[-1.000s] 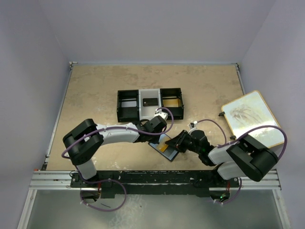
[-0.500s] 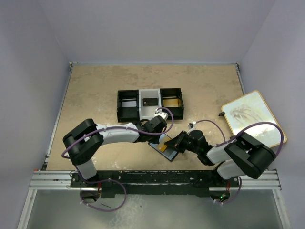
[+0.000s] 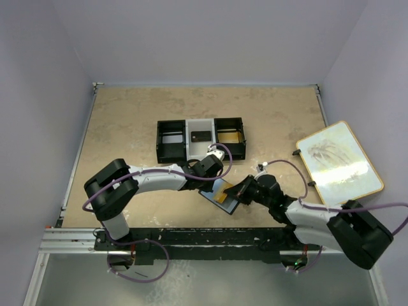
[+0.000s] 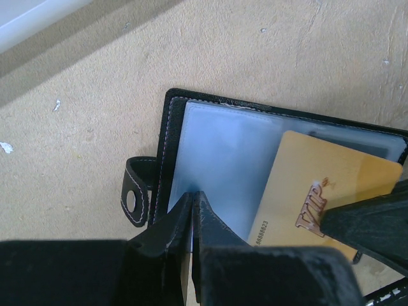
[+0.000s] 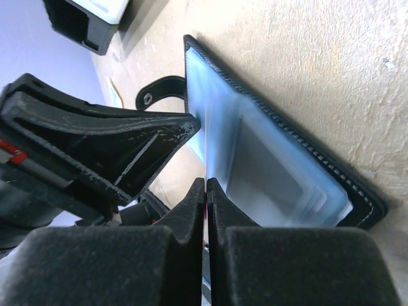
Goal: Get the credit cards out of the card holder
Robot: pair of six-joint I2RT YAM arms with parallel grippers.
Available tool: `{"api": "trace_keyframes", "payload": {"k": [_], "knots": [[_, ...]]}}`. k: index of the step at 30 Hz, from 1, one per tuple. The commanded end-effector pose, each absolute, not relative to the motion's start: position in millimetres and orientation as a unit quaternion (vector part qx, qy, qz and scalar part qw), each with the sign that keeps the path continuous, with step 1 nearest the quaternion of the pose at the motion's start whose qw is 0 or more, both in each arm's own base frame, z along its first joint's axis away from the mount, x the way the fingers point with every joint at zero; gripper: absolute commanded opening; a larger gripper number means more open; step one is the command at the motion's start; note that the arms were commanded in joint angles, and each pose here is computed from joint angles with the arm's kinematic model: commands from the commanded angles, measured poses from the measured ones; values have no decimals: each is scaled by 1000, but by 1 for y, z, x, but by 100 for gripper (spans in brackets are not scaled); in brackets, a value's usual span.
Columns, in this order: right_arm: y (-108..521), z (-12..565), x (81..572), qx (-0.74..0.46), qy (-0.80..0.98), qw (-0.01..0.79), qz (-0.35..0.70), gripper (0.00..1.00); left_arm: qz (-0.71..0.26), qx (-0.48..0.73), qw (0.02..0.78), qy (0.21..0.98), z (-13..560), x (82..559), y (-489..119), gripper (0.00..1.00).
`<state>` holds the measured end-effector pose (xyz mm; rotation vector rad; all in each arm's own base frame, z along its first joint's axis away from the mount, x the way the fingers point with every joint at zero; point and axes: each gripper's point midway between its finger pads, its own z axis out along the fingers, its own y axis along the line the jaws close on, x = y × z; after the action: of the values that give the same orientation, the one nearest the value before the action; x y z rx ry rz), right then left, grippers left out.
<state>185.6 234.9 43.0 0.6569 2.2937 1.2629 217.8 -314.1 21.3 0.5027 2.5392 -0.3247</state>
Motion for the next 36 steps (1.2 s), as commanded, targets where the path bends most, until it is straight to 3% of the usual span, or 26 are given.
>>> {"api": "trace_keyframes", "payload": {"k": [1,9,18,25,31,36], "knots": [[222,48,189,243,829,252,436,0,-82,197,242,947,7,211,-296,0],[203,85,203,205,811,351,421,0,-100,178,278,939,35,220,-300,5],[168,144,238,135,788,510,318,0,-92,144,348,922,86,237,-285,14],[162,178,266,31,792,571,213,0,-36,104,400,910,121,257,-242,35],[172,191,303,-73,808,574,115,0,6,60,428,902,150,282,-195,61],[181,190,334,-134,816,559,61,0,-12,3,415,910,155,300,-148,62]]}}
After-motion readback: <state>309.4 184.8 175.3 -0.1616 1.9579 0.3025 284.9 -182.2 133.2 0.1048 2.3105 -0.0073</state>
